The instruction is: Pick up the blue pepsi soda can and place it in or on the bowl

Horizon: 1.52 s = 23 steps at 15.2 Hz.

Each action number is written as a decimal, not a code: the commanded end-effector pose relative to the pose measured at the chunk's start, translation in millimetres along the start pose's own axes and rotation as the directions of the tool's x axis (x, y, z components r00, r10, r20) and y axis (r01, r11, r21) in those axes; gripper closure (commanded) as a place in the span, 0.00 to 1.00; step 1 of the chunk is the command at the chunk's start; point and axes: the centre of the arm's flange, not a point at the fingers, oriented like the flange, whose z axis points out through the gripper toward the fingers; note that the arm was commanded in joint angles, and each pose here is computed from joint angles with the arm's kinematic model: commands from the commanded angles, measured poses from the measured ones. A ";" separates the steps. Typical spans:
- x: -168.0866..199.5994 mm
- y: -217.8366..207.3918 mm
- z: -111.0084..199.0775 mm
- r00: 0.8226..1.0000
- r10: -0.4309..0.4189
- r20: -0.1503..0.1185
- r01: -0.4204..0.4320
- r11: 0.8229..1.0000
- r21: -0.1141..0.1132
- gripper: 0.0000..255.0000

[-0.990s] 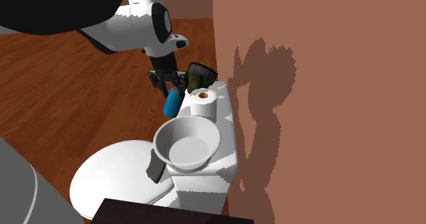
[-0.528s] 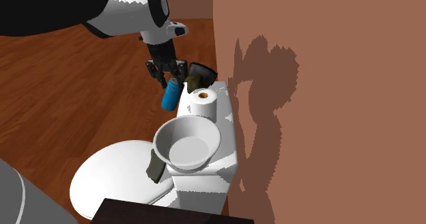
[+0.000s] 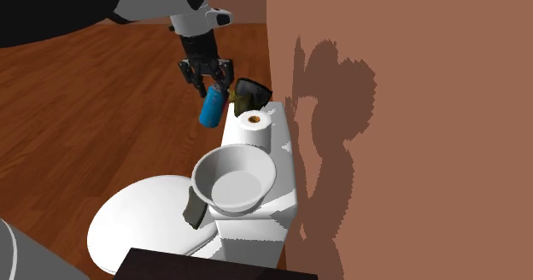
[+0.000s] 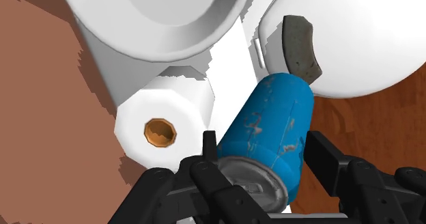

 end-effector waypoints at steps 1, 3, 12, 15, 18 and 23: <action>0.3 1.0 -10.7 1.000 0.000 0.000 0.000 1.000 0.000 1.00; 0.8 2.1 -21.2 1.000 0.000 0.000 0.000 1.000 0.000 1.00; -70.6 59.3 -44.9 1.000 0.000 0.000 0.000 1.000 0.000 1.00; -101.5 83.3 -51.0 1.000 0.000 0.000 0.000 1.000 0.000 1.00; -132.3 107.4 -57.1 1.000 0.000 0.000 0.000 1.000 0.000 1.00; -140.1 110.5 -37.5 1.000 0.000 0.000 0.000 1.000 0.000 1.00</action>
